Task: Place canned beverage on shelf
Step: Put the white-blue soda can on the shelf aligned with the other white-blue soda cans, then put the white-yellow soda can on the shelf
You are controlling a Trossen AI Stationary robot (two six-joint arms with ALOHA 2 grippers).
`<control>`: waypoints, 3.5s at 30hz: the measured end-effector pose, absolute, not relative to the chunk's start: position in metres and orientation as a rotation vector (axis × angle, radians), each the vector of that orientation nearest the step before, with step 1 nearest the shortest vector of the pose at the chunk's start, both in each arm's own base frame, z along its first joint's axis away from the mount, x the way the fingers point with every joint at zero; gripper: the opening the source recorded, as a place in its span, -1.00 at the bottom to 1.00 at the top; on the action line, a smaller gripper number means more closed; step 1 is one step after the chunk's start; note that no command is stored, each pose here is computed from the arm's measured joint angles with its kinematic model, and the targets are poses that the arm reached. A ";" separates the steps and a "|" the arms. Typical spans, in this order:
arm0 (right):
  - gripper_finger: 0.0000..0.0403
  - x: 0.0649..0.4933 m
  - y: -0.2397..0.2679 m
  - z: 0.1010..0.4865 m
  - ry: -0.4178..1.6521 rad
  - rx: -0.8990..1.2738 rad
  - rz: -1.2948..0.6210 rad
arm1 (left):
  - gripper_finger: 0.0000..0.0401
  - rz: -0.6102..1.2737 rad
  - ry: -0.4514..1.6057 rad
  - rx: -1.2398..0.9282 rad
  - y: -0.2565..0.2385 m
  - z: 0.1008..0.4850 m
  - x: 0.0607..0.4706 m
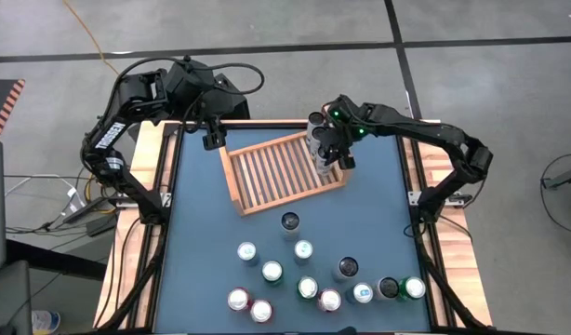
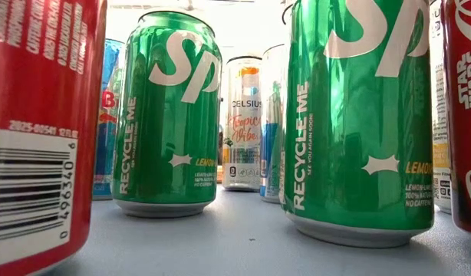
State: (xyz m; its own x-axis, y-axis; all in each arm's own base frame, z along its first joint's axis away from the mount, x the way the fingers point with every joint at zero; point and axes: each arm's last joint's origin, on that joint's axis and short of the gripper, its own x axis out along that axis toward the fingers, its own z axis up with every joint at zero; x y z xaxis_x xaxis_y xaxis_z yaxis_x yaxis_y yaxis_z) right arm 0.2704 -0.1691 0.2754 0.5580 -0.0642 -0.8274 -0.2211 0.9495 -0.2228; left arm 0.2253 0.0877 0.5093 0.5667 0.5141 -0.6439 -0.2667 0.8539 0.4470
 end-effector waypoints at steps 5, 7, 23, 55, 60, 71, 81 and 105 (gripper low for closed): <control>-0.30 0.268 -0.171 0.271 0.984 -0.317 0.095 | 0.59 0.466 0.854 0.321 0.088 0.509 0.225; -0.30 0.267 -0.170 0.269 0.985 -0.312 0.104 | 0.59 0.464 0.855 0.326 0.088 0.509 0.225; 0.44 0.269 -0.166 0.258 1.039 -0.327 0.024 | 0.59 0.468 0.847 0.334 0.088 0.510 0.226; 0.44 0.193 0.013 0.380 0.979 -0.012 -0.003 | 0.59 0.294 0.829 0.130 0.062 0.505 0.231; 0.44 0.189 0.063 0.375 0.995 -0.037 0.052 | 0.59 0.262 0.765 0.087 0.046 0.508 0.238; 0.44 0.229 0.132 0.340 1.050 -0.144 0.121 | 0.59 0.208 0.753 0.160 0.016 0.509 0.242; 0.44 0.276 0.157 0.328 1.157 -0.140 0.129 | 0.59 0.156 0.833 0.199 0.007 0.503 0.236; 0.44 0.267 0.187 0.315 1.254 -0.152 0.037 | 0.59 0.161 0.831 0.231 0.001 0.506 0.229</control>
